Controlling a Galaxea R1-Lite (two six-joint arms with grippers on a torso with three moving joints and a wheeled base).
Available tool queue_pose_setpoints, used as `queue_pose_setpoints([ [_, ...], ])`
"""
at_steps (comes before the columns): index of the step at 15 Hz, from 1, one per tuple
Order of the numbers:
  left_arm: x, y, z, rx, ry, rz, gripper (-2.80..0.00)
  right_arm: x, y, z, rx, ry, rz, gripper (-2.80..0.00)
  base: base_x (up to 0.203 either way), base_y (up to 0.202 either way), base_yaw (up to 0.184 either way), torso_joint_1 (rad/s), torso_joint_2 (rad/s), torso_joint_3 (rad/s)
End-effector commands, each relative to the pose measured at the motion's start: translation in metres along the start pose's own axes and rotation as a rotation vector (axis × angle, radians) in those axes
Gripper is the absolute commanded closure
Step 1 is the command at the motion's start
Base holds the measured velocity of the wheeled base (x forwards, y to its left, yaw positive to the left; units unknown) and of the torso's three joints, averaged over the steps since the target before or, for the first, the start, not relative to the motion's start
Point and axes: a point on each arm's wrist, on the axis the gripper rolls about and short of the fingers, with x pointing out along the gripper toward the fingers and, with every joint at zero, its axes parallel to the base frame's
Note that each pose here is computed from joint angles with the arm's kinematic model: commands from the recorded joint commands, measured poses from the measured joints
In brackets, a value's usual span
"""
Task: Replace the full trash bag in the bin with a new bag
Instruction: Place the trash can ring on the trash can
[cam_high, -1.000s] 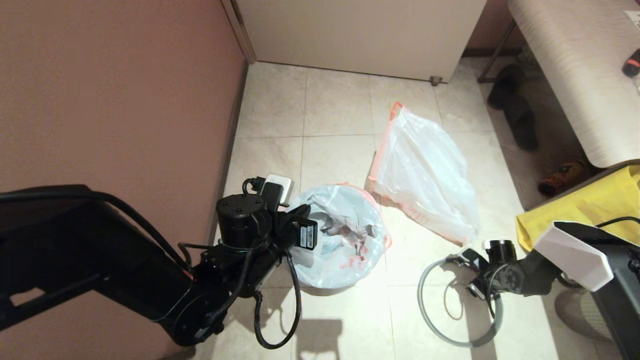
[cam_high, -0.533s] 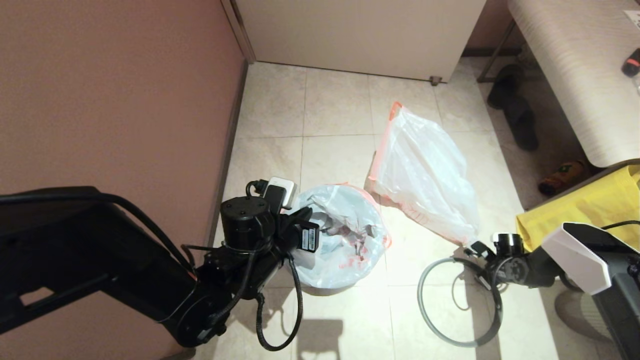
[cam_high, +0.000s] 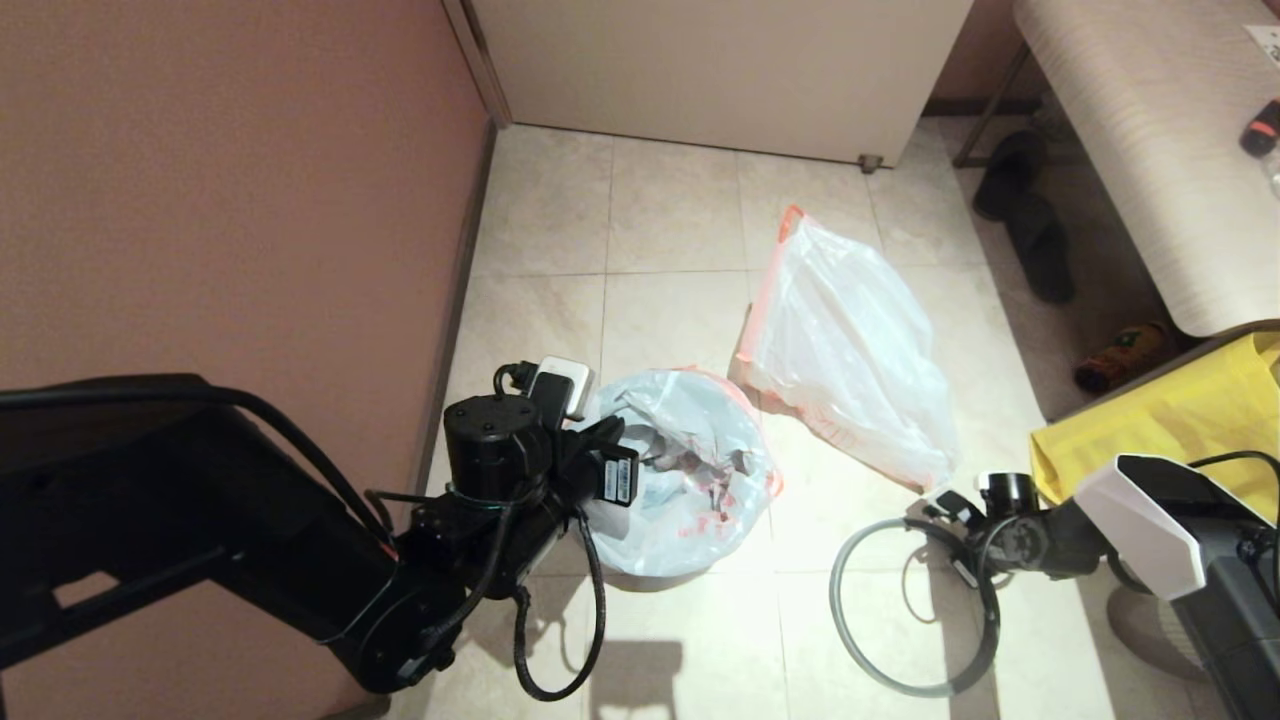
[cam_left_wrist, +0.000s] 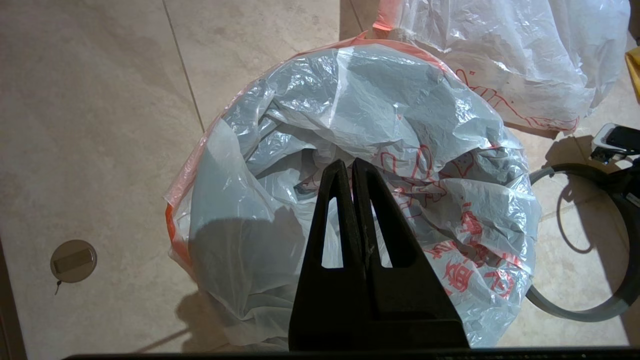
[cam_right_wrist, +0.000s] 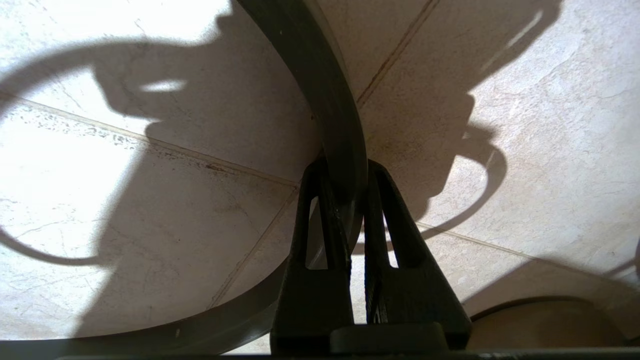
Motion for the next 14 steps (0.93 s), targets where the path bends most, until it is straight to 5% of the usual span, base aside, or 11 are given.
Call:
queue_pose_setpoints([
  [1, -0.002, 0.001, 0.005, -0.006, -0.020, 0.004, 0.00, -0.011, 0.004, -0.004, -0.007, 0.025, 0.021, 0.00, 0.000, 0.000, 0.000, 0.000, 0.00, 0.000],
  [6, -0.009, 0.004, 0.025, 0.012, -0.129, 0.039, 0.00, -0.096, -0.004, -0.008, -0.006, -0.007, 0.010, 0.00, 0.000, 0.000, 0.000, 0.000, 0.00, 0.000],
  [14, -0.028, 0.007, 0.056, -0.019, -0.234, 0.047, 0.00, -0.291, -0.021, 0.032, 0.015, -0.342, -0.121, 0.00, 0.000, 0.000, 0.000, 0.000, 0.00, 0.000],
])
